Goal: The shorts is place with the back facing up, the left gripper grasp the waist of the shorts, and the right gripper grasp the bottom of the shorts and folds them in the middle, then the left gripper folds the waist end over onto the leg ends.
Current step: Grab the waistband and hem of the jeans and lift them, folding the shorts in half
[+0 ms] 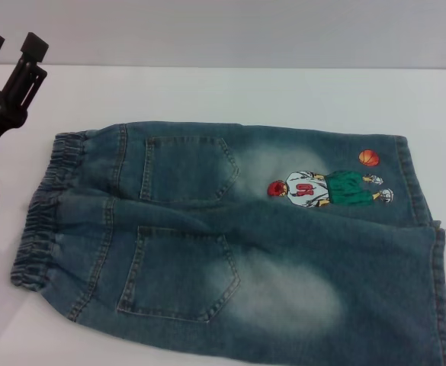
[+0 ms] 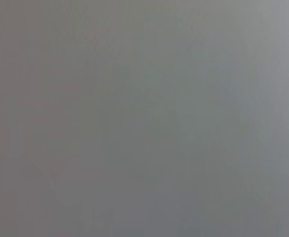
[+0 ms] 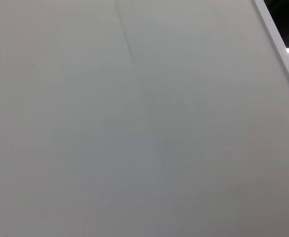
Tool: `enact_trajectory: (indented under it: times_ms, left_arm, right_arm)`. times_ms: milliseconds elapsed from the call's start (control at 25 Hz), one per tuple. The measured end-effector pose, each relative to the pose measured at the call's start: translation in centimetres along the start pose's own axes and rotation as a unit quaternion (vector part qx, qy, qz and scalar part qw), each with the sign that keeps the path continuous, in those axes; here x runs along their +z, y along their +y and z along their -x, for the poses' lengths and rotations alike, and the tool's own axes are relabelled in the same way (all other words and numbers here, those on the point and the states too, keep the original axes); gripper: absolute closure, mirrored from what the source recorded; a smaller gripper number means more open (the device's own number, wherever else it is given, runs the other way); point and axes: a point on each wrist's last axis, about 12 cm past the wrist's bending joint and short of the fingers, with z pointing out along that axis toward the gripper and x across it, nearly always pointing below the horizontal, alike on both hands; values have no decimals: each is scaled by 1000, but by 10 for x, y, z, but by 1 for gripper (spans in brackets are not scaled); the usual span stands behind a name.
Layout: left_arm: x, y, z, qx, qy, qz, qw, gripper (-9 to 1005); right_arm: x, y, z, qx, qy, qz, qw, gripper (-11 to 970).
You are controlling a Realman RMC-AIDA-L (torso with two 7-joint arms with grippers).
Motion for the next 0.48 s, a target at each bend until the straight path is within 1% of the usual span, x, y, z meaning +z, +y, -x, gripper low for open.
enact_trajectory:
  times_ms: [320,480]
  left_arm:
    - [7,0,-1,-6,8,-11,1000,227]
    - [20,4,-2,-44,31,-24,998,230]
  right_arm:
    - [-1,0,0,0,2,-1,1000,396]
    - [0,1,-1,2,4,-1,1000,396]
